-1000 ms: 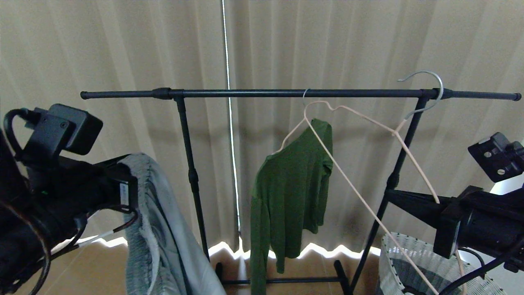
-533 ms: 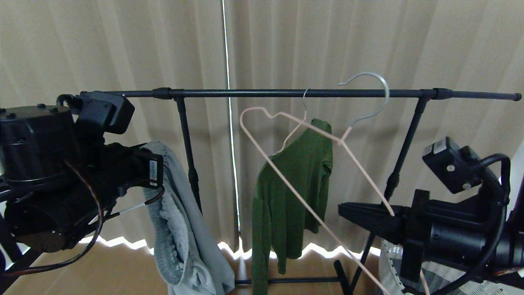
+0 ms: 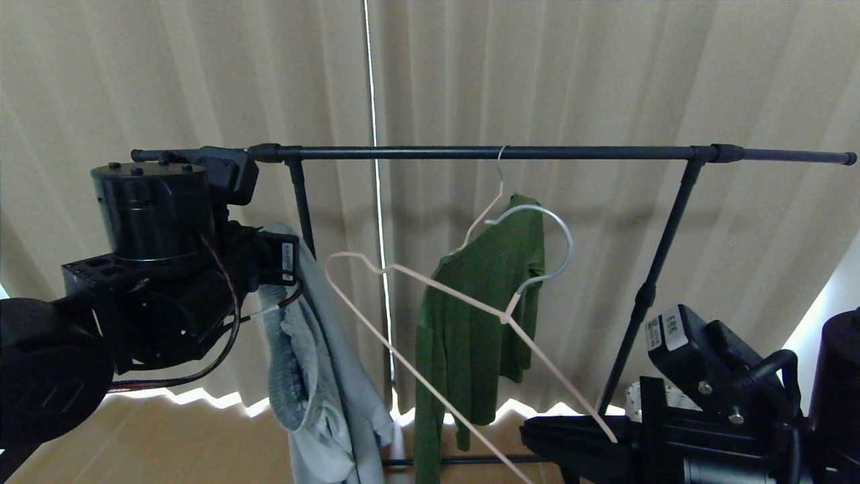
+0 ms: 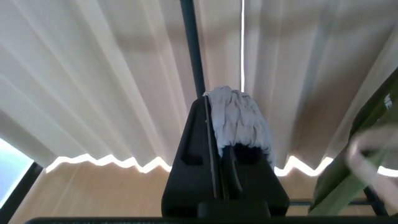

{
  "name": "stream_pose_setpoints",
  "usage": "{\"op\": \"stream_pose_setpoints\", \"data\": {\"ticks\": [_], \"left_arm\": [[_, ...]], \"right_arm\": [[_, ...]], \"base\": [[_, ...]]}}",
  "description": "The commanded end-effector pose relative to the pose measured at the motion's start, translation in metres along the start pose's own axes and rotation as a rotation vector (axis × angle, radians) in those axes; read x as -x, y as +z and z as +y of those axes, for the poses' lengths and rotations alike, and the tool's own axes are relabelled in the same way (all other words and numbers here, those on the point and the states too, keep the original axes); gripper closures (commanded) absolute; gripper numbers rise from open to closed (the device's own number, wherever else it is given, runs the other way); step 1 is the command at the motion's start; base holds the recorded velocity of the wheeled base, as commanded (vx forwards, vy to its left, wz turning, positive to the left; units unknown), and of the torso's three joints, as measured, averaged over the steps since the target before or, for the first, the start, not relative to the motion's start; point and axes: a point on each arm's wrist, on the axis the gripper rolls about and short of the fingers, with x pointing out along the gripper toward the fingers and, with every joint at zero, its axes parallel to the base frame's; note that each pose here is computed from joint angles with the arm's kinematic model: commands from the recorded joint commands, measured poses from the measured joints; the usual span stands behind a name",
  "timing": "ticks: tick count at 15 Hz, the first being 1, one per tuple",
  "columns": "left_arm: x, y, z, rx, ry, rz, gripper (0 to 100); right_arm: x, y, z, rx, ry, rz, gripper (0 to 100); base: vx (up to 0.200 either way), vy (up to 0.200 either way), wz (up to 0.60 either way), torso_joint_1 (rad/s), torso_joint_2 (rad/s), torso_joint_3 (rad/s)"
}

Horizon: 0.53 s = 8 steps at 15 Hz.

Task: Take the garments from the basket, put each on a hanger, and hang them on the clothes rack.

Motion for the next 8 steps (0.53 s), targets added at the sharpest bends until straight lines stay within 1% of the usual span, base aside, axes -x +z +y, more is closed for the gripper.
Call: {"op": "stream_pose_setpoints", "data": {"ticks": [1, 2, 3, 6, 8], "left_arm": [[-0.003, 0.001, -0.001, 0.001, 0.001, -0.001, 100], [-0.003, 0.001, -0.001, 0.002, 0.001, -0.003, 100], [-0.003, 0.004, -0.001, 0.006, 0.002, -0.009, 100], [-0.001, 0.005, -0.002, 0.007, -0.002, -0.015, 100], [0.002, 0.007, -0.002, 0.010, 0.008, -0.020, 100]], "right_arm": [[-0.003, -0.003, 0.009, 0.016, 0.040, 0.020, 100], [-0.003, -0.003, 0.010, 0.018, 0.045, 0.024, 100], [-0.006, -0.005, 0.015, 0.026, 0.066, 0.040, 100], [-0.022, -0.010, 0.012, 0.020, 0.055, 0.083, 100], [-0.031, -0.008, 0.011, 0.016, 0.050, 0.093, 100]], "base": [[0.000, 0.000, 0.00, 0.000, 0.00, 0.000], [0.000, 0.000, 0.00, 0.000, 0.00, 0.000], [0.000, 0.000, 0.00, 0.000, 0.00, 0.000], [0.000, 0.000, 0.00, 0.000, 0.00, 0.000], [0.000, 0.000, 0.00, 0.000, 0.00, 0.000]]}}
